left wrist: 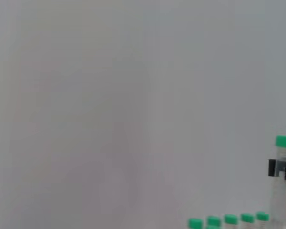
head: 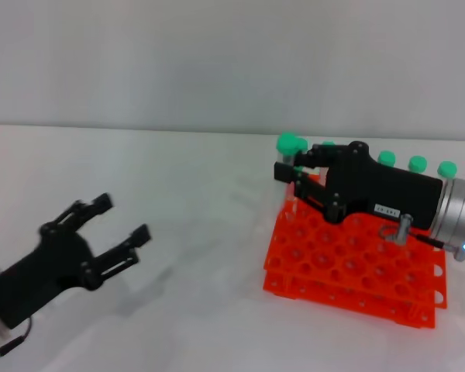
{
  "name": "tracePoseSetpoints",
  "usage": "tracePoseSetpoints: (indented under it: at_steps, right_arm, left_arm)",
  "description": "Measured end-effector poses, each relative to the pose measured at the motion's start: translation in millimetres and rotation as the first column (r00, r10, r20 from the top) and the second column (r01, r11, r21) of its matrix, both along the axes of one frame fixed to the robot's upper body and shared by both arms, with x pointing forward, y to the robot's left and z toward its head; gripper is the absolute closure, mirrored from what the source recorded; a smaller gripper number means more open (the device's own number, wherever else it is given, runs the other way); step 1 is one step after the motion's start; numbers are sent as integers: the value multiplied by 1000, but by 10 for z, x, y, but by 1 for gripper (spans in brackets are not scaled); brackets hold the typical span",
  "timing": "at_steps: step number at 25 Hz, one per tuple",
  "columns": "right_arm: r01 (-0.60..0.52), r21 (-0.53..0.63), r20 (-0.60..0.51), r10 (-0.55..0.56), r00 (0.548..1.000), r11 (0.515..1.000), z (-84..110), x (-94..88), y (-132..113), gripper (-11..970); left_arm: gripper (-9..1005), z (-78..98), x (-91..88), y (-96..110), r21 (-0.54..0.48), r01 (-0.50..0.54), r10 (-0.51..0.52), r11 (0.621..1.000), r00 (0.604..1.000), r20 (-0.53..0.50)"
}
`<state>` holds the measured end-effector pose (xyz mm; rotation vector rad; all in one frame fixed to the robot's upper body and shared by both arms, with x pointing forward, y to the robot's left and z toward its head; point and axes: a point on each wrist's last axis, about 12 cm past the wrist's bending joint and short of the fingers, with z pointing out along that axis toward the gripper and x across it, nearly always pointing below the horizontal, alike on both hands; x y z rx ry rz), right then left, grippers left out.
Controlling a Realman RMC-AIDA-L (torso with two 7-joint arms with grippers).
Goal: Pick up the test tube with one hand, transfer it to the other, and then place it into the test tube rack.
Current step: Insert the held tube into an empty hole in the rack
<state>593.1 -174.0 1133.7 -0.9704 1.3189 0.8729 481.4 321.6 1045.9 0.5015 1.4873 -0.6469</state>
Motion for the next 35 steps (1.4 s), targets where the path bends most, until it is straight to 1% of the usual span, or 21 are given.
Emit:
tracePoseSetpoints:
  at_steps: [3, 6, 10, 15, 21, 27, 35]
  right_arm:
    - [54, -16, 31, -53, 998, 998, -8, 54, -24, 737]
    - [99, -24, 62, -98, 993, 995, -36, 84, -42, 733]
    - [136, -23, 72, -134, 988, 990, -113, 89, -52, 727]
    - [164, -66, 75, -159, 984, 984, -199, 129, 64, 721]
    - [217, -91, 144, -203, 969, 972, -267, 129, 147, 713]
    - [243, -111, 147, -226, 963, 964, -297, 147, 143, 705]
    - [296, -148, 138, -277, 951, 944, -327, 207, 74, 694]
  left_arm:
    - [120, -37, -89, 58, -8, -49, 49, 999, 999, 6]
    - [120, -57, -114, 82, -8, -71, 71, 997, 997, 1]
    - [120, -70, -77, 50, -11, -76, 76, 997, 997, -8]
    - [120, -71, -55, 27, -17, -78, 78, 997, 997, -3]
    - [120, -79, -32, -14, -12, -83, 84, 996, 996, 13]
    - [120, -80, -16, -16, -10, -92, 92, 996, 996, 15]
    - [120, -87, -12, -7, -5, -99, 99, 995, 995, 10]
